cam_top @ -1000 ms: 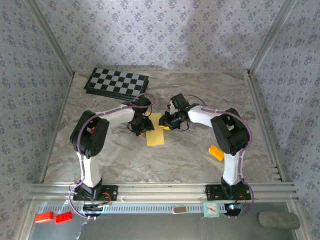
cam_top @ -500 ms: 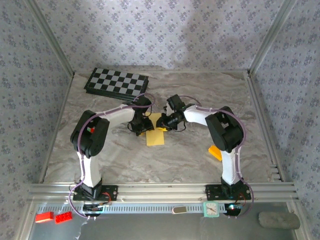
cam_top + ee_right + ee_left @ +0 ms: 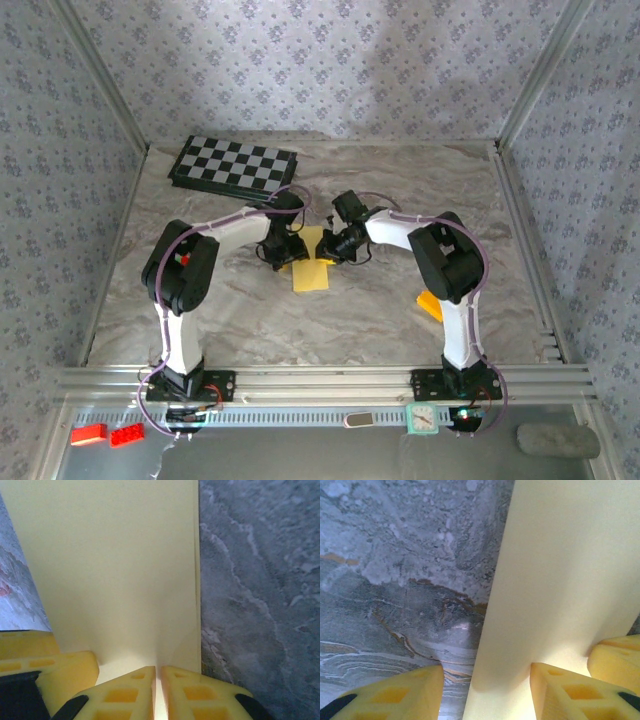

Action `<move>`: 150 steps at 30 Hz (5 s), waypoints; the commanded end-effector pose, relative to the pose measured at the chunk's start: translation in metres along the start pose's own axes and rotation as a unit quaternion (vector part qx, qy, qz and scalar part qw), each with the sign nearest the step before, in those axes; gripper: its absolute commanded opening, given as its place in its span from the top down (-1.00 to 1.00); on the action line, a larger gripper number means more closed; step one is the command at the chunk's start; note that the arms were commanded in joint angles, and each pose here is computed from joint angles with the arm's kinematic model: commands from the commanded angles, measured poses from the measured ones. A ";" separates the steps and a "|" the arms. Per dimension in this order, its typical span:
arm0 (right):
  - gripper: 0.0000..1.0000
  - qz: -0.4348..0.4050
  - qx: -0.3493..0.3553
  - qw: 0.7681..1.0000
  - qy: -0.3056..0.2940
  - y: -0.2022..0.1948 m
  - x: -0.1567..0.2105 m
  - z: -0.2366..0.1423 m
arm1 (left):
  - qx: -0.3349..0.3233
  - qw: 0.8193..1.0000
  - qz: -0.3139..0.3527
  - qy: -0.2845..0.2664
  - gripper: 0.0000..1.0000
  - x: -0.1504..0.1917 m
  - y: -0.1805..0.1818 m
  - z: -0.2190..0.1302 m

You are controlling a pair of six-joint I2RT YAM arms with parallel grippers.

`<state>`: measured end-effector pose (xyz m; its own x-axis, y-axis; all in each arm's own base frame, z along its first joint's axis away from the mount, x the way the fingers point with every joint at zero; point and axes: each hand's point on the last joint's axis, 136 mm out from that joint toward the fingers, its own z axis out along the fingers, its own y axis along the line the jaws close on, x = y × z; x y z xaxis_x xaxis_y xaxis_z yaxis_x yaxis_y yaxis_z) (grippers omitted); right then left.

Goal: Fold a paper plane with a square sheet of paper (pick it up from the middle)
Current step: Hold the square sheet of paper at the center of the table, then first fold the square sheet of paper in half at the center of the table.

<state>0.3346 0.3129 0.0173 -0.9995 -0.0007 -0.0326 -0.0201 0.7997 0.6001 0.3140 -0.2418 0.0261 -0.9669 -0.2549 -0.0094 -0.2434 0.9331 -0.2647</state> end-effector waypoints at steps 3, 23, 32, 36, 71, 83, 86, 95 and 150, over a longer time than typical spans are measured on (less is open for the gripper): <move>0.71 0.046 0.152 0.986 0.058 -0.081 0.038 0.023 | 0.027 0.997 0.001 -0.069 -0.01 -0.028 -0.015 -0.051; 0.84 0.062 0.224 0.968 0.091 -0.098 0.053 0.029 | 0.137 0.990 0.026 0.013 0.98 0.001 -0.056 -0.024; 0.85 0.064 0.224 0.968 0.092 -0.097 0.052 0.031 | 0.123 0.991 0.023 0.043 1.00 0.009 -0.046 0.006; 0.86 0.068 0.232 0.966 0.096 -0.102 0.053 0.031 | 0.099 0.993 0.027 0.051 1.00 0.013 -0.033 0.017; 0.87 0.068 0.296 0.946 0.114 -0.137 0.068 0.021 | 0.200 0.979 0.047 0.007 1.00 -0.013 -0.023 -0.042; 0.88 0.071 0.291 0.947 0.113 -0.138 0.067 0.023 | 0.126 0.990 0.041 0.044 1.00 0.012 0.002 0.016; 0.88 0.071 0.292 0.947 0.113 -0.139 0.067 0.023 | 0.103 0.992 0.038 0.054 1.00 0.021 0.021 0.023; 0.88 0.071 0.291 0.947 0.112 -0.139 0.066 0.023 | 0.095 0.995 0.010 0.042 1.00 0.022 0.068 0.003; 0.89 0.070 0.296 0.947 0.107 -0.142 0.065 0.022 | 0.177 0.983 0.019 0.054 1.00 0.051 -0.011 -0.008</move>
<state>0.3304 0.3069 0.0043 -0.9996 -0.0049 0.0265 0.0077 0.8892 0.4575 0.2701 -0.2624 0.0487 -0.9866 -0.1616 0.0204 -0.1408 0.7827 -0.6063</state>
